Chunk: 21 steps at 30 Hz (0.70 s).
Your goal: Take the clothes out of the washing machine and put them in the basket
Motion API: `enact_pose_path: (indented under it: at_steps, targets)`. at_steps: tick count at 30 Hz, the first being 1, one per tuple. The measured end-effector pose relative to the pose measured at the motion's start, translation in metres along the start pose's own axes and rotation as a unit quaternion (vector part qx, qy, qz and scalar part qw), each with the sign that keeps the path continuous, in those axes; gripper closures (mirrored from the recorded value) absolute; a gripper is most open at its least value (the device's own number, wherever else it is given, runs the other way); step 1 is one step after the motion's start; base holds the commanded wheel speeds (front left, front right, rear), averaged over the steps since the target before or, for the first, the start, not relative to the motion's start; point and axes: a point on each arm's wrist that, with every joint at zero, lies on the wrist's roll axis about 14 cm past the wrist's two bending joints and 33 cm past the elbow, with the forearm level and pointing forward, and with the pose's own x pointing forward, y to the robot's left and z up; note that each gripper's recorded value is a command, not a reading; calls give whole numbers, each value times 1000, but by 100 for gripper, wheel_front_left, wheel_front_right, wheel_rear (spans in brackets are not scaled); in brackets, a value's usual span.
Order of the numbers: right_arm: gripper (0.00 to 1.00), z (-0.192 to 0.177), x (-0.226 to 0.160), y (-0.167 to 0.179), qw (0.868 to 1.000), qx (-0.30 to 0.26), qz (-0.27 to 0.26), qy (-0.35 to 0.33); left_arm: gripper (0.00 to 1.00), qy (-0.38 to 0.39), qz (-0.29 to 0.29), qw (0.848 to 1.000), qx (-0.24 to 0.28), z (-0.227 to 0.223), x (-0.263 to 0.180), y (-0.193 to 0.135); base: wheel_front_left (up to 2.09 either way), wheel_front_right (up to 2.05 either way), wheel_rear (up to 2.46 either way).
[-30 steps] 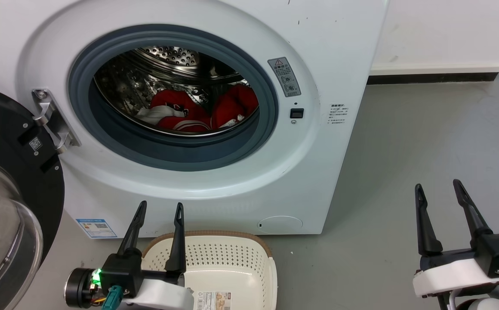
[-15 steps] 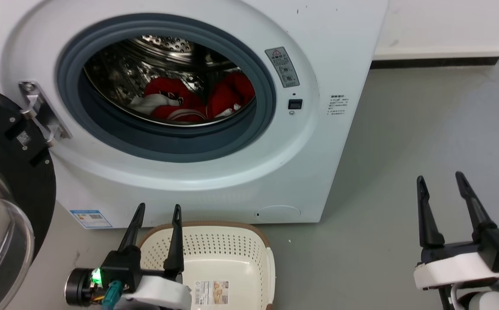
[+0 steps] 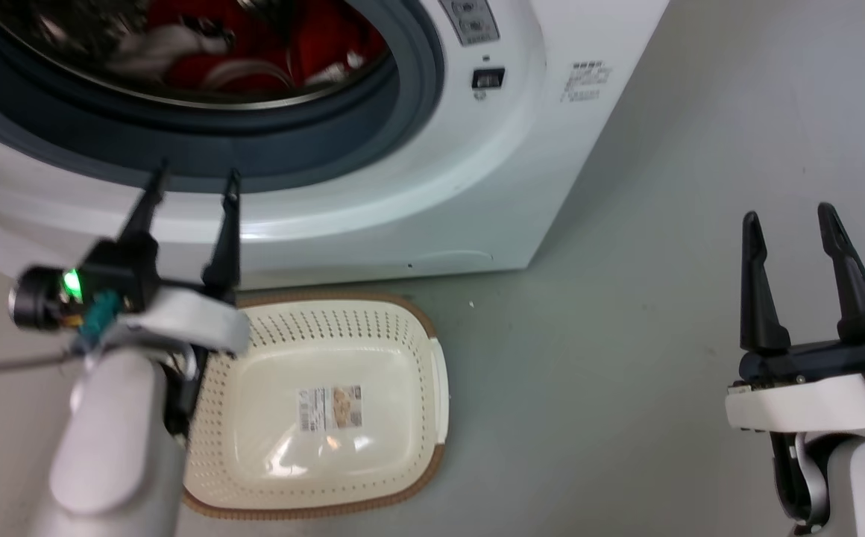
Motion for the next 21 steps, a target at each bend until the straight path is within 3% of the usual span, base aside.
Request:
enact_pose_path:
  at_steps: [3,10,21]
  targets:
    - [0,-16,8,1,1000,-1,3,16,0,45,-18,998,25,-24,36,10,0,0,0]
    - [0,-50,20,1,999,3,4,48,0,153,-39,987,21,-62,119,20,0,0,0]
    - [0,-86,26,7,996,17,13,84,0,265,-34,963,48,-104,206,48,0,0,0]
